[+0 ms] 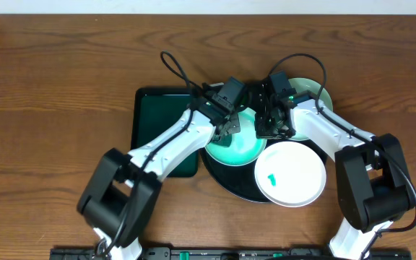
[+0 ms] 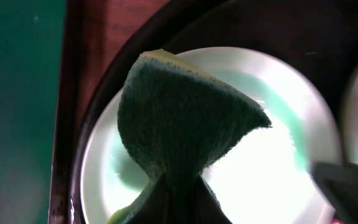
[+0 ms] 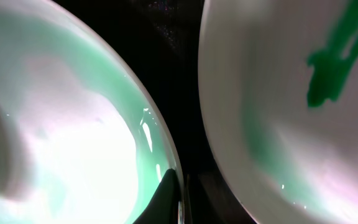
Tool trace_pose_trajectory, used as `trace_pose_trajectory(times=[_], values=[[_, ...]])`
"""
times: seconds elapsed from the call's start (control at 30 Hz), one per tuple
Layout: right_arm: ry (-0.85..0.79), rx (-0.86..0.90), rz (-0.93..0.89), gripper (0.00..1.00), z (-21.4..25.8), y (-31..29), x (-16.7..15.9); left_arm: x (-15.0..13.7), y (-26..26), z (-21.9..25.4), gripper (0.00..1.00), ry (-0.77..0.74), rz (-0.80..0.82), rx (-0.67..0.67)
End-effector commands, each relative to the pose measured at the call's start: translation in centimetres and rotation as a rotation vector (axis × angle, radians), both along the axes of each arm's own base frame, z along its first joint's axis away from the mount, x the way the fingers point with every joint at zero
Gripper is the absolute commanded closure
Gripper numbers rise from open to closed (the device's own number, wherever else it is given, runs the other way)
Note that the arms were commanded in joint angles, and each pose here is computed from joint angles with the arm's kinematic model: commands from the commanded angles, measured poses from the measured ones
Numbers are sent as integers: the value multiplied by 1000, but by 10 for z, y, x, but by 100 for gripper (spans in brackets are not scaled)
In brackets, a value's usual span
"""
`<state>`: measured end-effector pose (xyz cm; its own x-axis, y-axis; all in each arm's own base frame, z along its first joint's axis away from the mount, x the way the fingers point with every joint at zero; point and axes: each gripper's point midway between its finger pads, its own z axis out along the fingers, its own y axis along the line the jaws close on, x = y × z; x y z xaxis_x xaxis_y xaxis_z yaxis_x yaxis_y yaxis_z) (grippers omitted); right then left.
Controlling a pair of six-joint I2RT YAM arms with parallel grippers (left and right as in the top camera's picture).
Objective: Clean dirty plates on tray and stack at the side
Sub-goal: 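Keep scrubbing the plate with the sponge, right gripper holding the plate rim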
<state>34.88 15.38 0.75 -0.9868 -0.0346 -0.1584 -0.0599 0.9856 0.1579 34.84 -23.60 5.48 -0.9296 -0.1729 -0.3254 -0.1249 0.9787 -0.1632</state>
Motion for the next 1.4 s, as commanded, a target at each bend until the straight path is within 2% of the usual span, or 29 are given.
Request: trace_pose_trajectory(times=[0.0,0.13,0.23,0.63,0.77,1.0,1.13,1.37], values=[[12,1,16,99,-4,6,-6,1,12,-23,93,18,27,73],[12,1,16,99,-4,6,-7,-3,14,-46,93,67,23,101],[12,1,16,99,-4,6,-7,-13,6,-62,93,136,2,69],[12,1,16,99,-4,6,-7,-53,-46,-64,93,364,-111,-226],[12,1,16,99,-4,6,-7,-48,-62,-49,93,345,-143,-315],[12,1,16,99,-4,6,-6,-27,-69,4,93,217,-162,-388],[12,1,16,99,-4,6,-7,-10,-51,23,93,121,-116,-345],[12,1,16,99,-4,6,-7,-1,-2,10,93,67,-3,-117]])
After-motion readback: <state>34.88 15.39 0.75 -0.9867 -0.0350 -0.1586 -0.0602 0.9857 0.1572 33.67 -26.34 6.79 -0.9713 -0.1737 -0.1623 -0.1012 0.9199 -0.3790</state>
